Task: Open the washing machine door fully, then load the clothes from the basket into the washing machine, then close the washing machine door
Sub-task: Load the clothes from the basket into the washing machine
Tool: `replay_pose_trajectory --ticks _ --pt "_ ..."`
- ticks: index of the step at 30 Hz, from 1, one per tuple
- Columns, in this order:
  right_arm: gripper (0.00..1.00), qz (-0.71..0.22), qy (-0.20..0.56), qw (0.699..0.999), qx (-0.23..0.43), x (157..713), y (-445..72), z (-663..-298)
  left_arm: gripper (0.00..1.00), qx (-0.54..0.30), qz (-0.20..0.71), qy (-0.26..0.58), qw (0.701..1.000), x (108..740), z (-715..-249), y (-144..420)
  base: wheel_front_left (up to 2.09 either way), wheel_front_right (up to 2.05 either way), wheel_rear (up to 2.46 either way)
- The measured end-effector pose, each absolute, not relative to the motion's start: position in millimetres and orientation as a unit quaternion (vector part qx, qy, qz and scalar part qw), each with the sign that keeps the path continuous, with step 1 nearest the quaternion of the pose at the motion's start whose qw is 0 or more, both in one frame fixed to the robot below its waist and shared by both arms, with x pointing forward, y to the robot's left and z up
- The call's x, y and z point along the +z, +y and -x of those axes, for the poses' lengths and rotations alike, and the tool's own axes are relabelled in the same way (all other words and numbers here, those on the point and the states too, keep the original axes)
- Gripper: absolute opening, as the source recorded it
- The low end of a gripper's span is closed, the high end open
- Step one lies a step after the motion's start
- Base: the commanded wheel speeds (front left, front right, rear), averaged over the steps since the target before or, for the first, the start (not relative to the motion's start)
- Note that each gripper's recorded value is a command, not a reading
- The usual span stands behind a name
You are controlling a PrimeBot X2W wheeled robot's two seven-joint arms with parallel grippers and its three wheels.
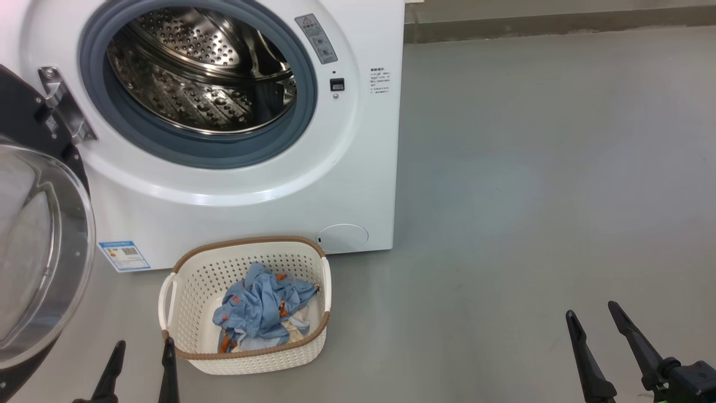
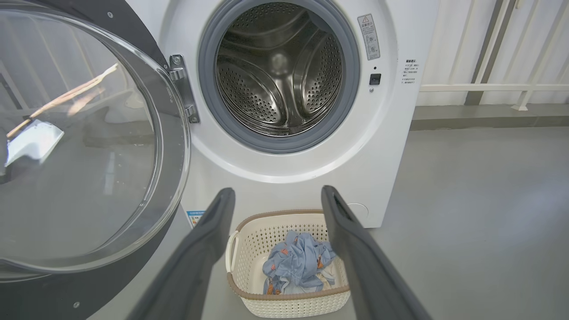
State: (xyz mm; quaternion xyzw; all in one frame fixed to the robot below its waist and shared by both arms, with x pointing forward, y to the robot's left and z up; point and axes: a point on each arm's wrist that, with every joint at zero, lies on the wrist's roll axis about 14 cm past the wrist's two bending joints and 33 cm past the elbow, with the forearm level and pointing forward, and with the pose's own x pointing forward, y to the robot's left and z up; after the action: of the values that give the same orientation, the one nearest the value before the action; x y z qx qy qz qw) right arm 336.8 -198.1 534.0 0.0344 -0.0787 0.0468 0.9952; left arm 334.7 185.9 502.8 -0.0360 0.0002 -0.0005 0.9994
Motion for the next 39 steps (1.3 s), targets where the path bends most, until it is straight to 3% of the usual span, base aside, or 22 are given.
replay_pose_trajectory --ticks 24,39 --pt "1.00 -0.032 -0.084 0.994 0.059 537.5 -193.0 -336.5 1.00 0.005 0.033 -0.002 0.999 503.3 -326.3 188.8 0.07 -0.07 0.00" --pt "1.00 -0.031 -0.080 0.994 0.061 535.7 -192.3 -338.3 1.00 0.006 0.027 0.003 1.000 499.6 -325.7 188.5 1.60 -1.60 0.00"
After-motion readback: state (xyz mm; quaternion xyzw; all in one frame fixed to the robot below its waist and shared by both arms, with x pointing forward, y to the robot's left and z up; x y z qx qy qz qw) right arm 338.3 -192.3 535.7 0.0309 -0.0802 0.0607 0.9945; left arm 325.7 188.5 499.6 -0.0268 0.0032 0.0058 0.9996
